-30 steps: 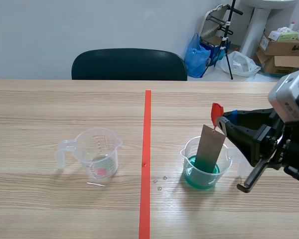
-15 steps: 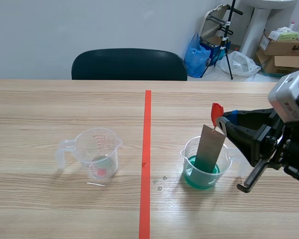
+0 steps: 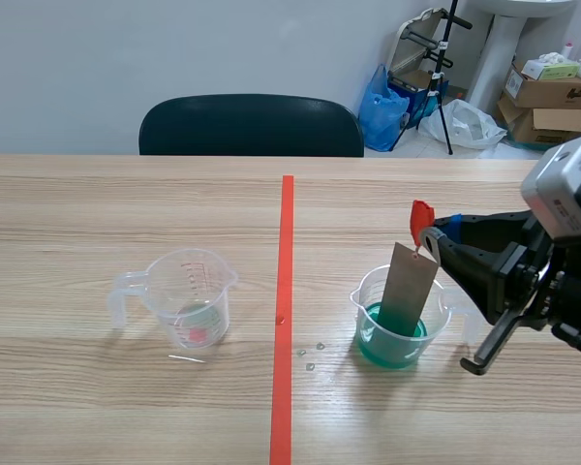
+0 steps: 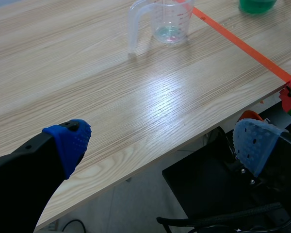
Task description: Do the redox reaction experiment
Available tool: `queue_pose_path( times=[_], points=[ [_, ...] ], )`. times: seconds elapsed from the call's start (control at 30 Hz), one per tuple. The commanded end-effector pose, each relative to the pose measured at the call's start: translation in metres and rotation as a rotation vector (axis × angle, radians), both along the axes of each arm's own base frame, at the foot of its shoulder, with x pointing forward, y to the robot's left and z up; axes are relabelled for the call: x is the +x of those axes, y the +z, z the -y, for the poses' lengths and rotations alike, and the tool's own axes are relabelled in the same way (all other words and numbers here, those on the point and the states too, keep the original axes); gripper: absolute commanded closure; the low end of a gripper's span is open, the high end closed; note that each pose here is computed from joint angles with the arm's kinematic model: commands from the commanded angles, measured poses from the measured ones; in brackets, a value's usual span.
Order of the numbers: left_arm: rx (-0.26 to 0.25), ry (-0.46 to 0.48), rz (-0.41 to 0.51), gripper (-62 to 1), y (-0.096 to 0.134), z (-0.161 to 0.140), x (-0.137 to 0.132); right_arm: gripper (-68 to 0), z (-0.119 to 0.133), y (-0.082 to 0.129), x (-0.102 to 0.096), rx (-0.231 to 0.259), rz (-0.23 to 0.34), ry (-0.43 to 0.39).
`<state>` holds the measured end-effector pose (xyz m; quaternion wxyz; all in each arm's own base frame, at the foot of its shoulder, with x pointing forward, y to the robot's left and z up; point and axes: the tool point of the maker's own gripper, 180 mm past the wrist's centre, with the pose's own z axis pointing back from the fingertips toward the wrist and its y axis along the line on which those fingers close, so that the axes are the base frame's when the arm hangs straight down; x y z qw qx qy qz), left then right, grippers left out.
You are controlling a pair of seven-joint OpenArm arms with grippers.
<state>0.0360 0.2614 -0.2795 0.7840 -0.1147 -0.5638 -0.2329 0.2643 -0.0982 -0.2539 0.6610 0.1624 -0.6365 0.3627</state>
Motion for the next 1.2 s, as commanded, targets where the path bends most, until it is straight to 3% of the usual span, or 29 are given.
queue_pose_path(
  times=[0.0, 0.63, 1.17],
  points=[
    [-0.023, -0.002, 0.028, -62.3, 0.006, 0.004, 0.003, -2.0, -0.001, 0.01, 0.004, 0.005, 0.028, 0.008],
    [-0.023, -0.002, 0.028, -62.3, 0.006, 0.004, 0.003, -2.0, 0.001, 0.013, 0.004, 0.001, 0.036, 0.009],
    [-0.023, -0.002, 0.028, -62.3, 0.006, 0.004, 0.003, -2.0, 0.011, 0.051, -0.003, -0.004, 0.129, -0.012]
  ],
)
